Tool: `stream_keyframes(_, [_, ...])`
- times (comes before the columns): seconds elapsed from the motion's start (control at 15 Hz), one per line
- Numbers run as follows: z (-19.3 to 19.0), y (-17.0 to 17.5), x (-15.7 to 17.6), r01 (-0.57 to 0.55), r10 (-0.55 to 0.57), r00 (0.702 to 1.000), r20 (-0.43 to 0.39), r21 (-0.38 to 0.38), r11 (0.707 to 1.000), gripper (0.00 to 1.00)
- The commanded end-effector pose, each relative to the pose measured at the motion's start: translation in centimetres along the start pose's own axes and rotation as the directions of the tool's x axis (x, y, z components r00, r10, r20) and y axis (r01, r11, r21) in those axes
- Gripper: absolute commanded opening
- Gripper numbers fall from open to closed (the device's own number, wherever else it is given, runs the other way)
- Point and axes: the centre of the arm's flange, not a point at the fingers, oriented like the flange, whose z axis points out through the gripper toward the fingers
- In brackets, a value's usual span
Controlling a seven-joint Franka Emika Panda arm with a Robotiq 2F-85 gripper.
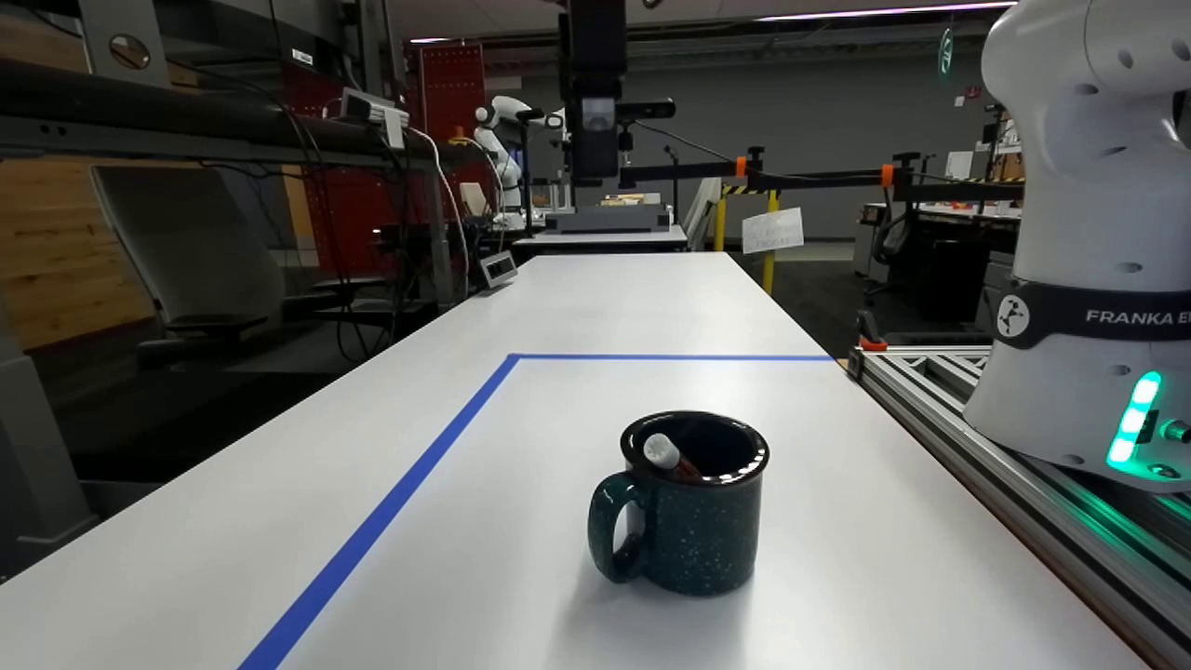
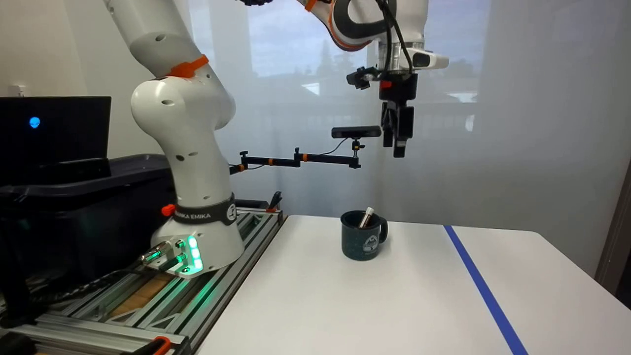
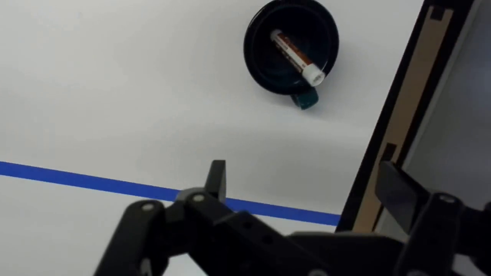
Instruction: Take the marker from the cup and place it on the table
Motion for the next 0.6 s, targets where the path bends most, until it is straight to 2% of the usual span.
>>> stream_keyframes(0.0, [1.1,-0.7,-0.2,0.038,-0.038,0.999,0.012,0.03,0.999,1.0])
stream_keyframes(0.2, [2.6,-1.8,-0.7,0.091,-0.093,0.995,0.024,0.064,0.994,1.0])
stream_keyframes(0.4, [4.2,-2.0,-0.5,0.128,-0.13,0.991,0.029,0.058,0.99,1.0])
stream_keyframes(0.53, [5.9,-2.6,-0.8,0.176,-0.179,0.981,0.071,0.047,0.983,1.0])
